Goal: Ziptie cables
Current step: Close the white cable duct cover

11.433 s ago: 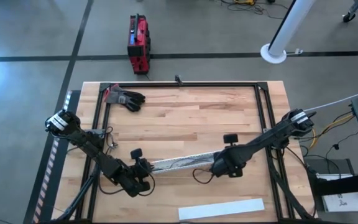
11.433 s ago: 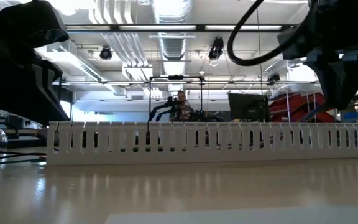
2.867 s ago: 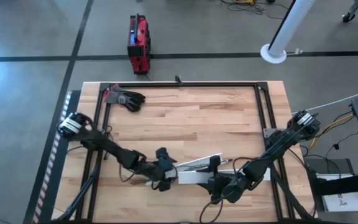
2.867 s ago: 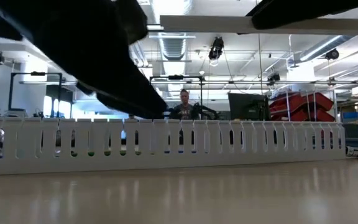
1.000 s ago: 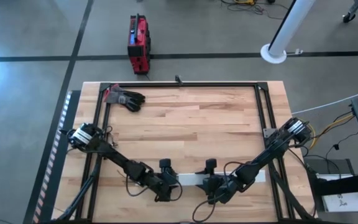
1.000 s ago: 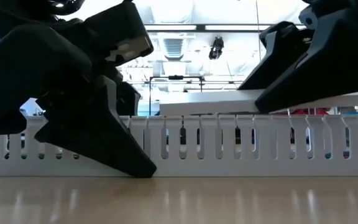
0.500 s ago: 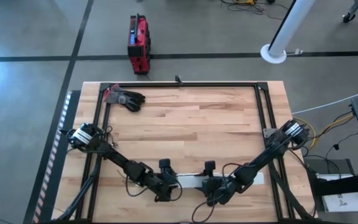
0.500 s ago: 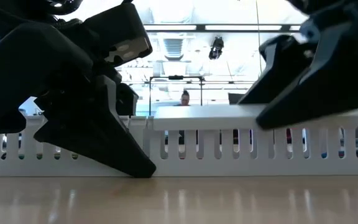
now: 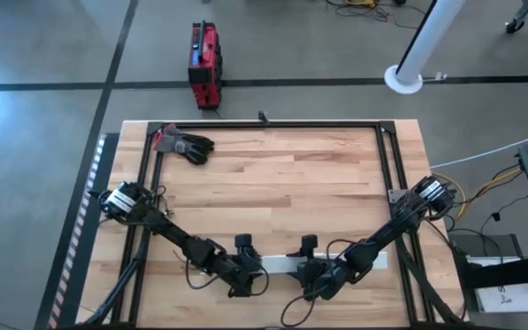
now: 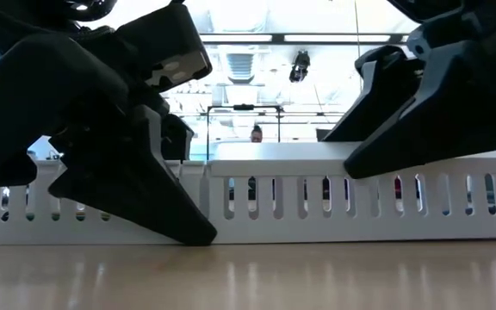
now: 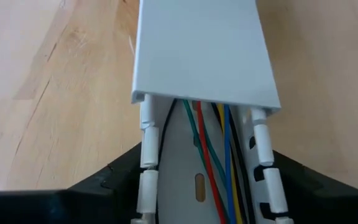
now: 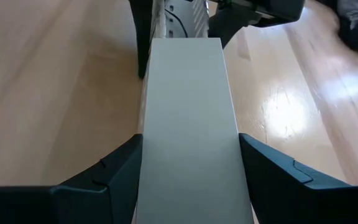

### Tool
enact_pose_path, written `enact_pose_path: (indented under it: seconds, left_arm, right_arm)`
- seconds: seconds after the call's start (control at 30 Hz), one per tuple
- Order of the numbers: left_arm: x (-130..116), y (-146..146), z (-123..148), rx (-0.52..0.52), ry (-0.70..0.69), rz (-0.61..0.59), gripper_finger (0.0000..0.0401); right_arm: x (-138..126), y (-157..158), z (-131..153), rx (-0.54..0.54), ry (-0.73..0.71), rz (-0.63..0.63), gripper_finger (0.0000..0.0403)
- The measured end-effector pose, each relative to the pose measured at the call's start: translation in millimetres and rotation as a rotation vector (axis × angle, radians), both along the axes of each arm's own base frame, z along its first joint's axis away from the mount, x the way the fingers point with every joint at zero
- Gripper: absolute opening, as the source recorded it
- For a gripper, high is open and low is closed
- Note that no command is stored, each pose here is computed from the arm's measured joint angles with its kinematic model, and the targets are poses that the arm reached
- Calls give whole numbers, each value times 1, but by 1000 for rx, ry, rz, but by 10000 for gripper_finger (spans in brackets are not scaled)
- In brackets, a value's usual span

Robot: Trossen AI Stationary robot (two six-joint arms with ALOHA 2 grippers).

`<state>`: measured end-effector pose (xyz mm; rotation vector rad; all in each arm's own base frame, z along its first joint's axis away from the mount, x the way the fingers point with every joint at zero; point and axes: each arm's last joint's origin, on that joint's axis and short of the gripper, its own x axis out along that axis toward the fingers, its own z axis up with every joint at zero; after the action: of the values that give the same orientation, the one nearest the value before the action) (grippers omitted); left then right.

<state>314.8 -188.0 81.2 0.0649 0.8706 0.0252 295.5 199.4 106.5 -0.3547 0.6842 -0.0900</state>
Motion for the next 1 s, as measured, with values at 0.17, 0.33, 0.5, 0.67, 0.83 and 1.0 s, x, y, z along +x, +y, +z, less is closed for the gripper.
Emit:
enact_pose_path:
  seconds: [0.17, 0.33, 0.5, 0.67, 0.83, 1.0]
  left_arm:
    - [0, -1, -5, 0, 2, 6, 232]
    - [0, -2, -5, -5, -3, 8, 240]
    - [0, -2, -4, -7, -7, 7, 225]
    - [1, -2, -4, -7, -8, 7, 233]
    - [1, -2, -4, -4, -9, 5, 236]
    - [1, -2, -4, -4, -9, 5, 226]
  right_arm:
    - [5, -6, 1, 30, 15, 4, 219]
    - [5, -8, 6, 34, 25, 10, 219]
    - [3, -11, 13, 26, 37, 17, 219]
    - [5, -17, 14, 80, 74, 24, 219]
    - [9, -23, 14, 114, 94, 23, 219]
    - [11, -27, 16, 121, 102, 32, 219]
